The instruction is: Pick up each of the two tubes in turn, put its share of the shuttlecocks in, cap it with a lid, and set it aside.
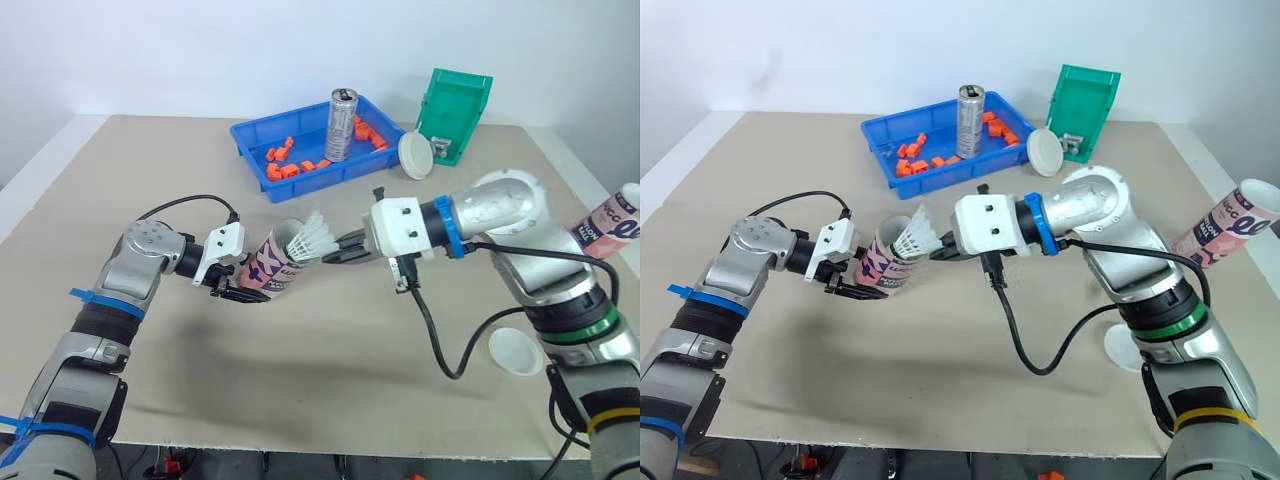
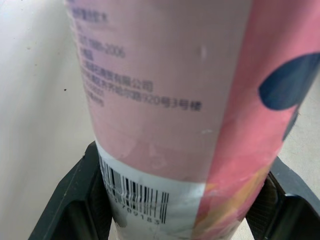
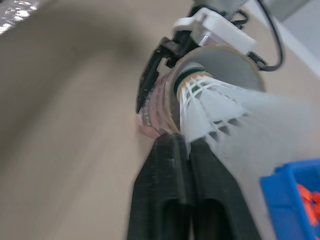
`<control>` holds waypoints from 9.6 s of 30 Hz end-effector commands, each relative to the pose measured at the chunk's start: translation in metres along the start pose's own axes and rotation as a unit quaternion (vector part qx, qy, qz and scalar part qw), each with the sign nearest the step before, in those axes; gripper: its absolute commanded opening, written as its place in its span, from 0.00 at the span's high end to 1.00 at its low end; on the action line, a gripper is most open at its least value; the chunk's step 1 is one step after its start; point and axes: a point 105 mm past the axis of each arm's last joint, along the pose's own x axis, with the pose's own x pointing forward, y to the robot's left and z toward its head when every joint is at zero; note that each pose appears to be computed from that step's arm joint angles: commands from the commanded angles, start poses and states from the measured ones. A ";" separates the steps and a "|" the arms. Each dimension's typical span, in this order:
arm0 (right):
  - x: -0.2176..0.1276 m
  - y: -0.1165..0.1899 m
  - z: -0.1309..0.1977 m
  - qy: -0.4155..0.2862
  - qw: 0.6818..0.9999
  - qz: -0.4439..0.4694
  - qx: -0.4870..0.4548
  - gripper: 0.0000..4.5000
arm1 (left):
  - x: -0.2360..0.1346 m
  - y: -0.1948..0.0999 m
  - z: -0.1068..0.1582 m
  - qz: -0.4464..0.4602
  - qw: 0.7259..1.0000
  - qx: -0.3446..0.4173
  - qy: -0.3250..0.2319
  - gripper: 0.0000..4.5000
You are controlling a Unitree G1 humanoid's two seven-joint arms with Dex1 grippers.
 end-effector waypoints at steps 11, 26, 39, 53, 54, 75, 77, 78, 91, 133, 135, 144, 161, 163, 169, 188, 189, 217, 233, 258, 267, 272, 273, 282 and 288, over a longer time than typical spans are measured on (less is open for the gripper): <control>-0.074 -0.020 -0.017 -0.013 0.975 -0.194 0.107 0.27 | 0.000 0.000 0.005 0.003 1.000 0.009 -0.001 0.34; -0.151 0.051 -0.172 0.149 0.792 -0.494 0.327 0.27 | -0.004 -0.002 0.001 0.010 1.000 0.002 0.003 0.34; -0.149 0.055 -0.227 0.166 0.737 -0.532 0.381 0.27 | -0.006 -0.002 0.001 0.016 1.000 -0.003 0.002 0.34; -0.124 0.023 -0.234 0.142 0.763 -0.502 0.383 0.39 | -0.008 -0.003 0.000 0.022 1.000 -0.005 0.002 0.34; -0.123 0.022 -0.234 0.140 0.763 -0.501 0.383 0.47 | -0.008 -0.003 0.001 0.022 1.000 -0.005 0.002 0.34; -0.055 -0.017 -0.007 -0.034 0.983 -0.171 0.053 0.98 | -0.003 -0.006 0.001 0.014 1.000 -0.006 0.000 0.34; -0.046 -0.013 0.009 -0.038 0.992 -0.119 0.019 0.98 | -0.001 -0.006 0.002 0.012 1.000 -0.005 -0.001 0.34; -0.042 -0.011 0.012 -0.035 0.994 -0.100 0.005 0.98 | -0.001 -0.006 0.002 0.011 1.000 -0.005 -0.002 0.34; 0.002 -0.024 0.030 -0.014 0.993 -0.006 -0.113 0.70 | 0.000 -0.008 0.003 0.015 1.000 -0.007 -0.007 0.34; 0.109 -0.040 0.016 0.040 0.970 0.146 -0.191 0.99 | -0.006 0.000 0.005 0.033 0.999 -0.006 -0.008 0.34; 0.094 -0.049 0.024 0.012 0.976 0.137 -0.167 0.99 | -0.007 0.000 0.004 0.034 0.999 -0.007 -0.008 0.34; 0.015 -0.057 0.045 -0.080 0.985 0.118 -0.093 0.99 | -0.008 0.001 0.005 0.039 0.999 -0.008 -0.011 0.34; -0.106 0.010 -0.034 0.078 0.988 0.007 0.133 0.55 | 0.011 -0.014 0.046 0.034 0.986 -0.053 -0.156 0.34; -0.116 0.024 -0.048 0.110 0.979 0.015 0.168 0.32 | 0.020 -0.018 0.051 0.026 0.983 -0.060 -0.174 0.34; -0.148 0.064 -0.089 0.219 0.947 0.048 0.230 0.23 | 0.059 -0.033 0.045 0.033 0.979 -0.072 -0.189 0.34; -0.173 0.119 -0.127 0.283 0.888 0.090 0.350 0.23 | 0.078 -0.067 0.018 0.077 0.975 -0.122 -0.170 0.34; -0.171 0.120 -0.129 0.279 0.888 0.089 0.354 0.23 | 0.078 -0.068 0.018 0.076 0.975 -0.121 -0.169 0.34; -0.159 0.130 -0.163 0.316 0.873 0.115 0.354 0.99 | 0.080 -0.054 0.019 0.095 0.978 -0.102 -0.156 0.34; -0.115 0.011 -0.044 0.109 0.973 0.028 0.201 0.99 | 0.090 -0.056 0.007 0.044 0.984 -0.115 -0.126 0.34; -0.032 -0.047 0.034 0.015 0.992 0.120 -0.024 0.99 | 0.090 -0.050 0.007 -0.028 0.994 -0.063 -0.079 0.34; -0.023 -0.035 0.030 0.021 0.988 0.149 -0.032 0.99 | 0.090 -0.048 0.010 -0.018 0.993 -0.070 -0.092 0.34; -0.015 -0.036 0.031 0.016 0.988 0.148 -0.040 0.99 | 0.091 -0.048 0.009 -0.015 0.993 -0.072 -0.093 0.34; -0.014 -0.036 0.031 0.017 0.988 0.147 -0.042 0.99 | 0.091 -0.048 0.009 -0.014 0.993 -0.073 -0.094 0.34; -0.012 -0.027 0.016 0.062 0.981 0.163 -0.082 0.99 | 0.087 -0.044 0.010 -0.003 0.992 -0.076 -0.097 0.34; -0.014 -0.020 0.016 0.070 0.977 0.177 -0.098 0.99 | 0.085 -0.043 0.009 0.001 0.992 -0.077 -0.096 0.34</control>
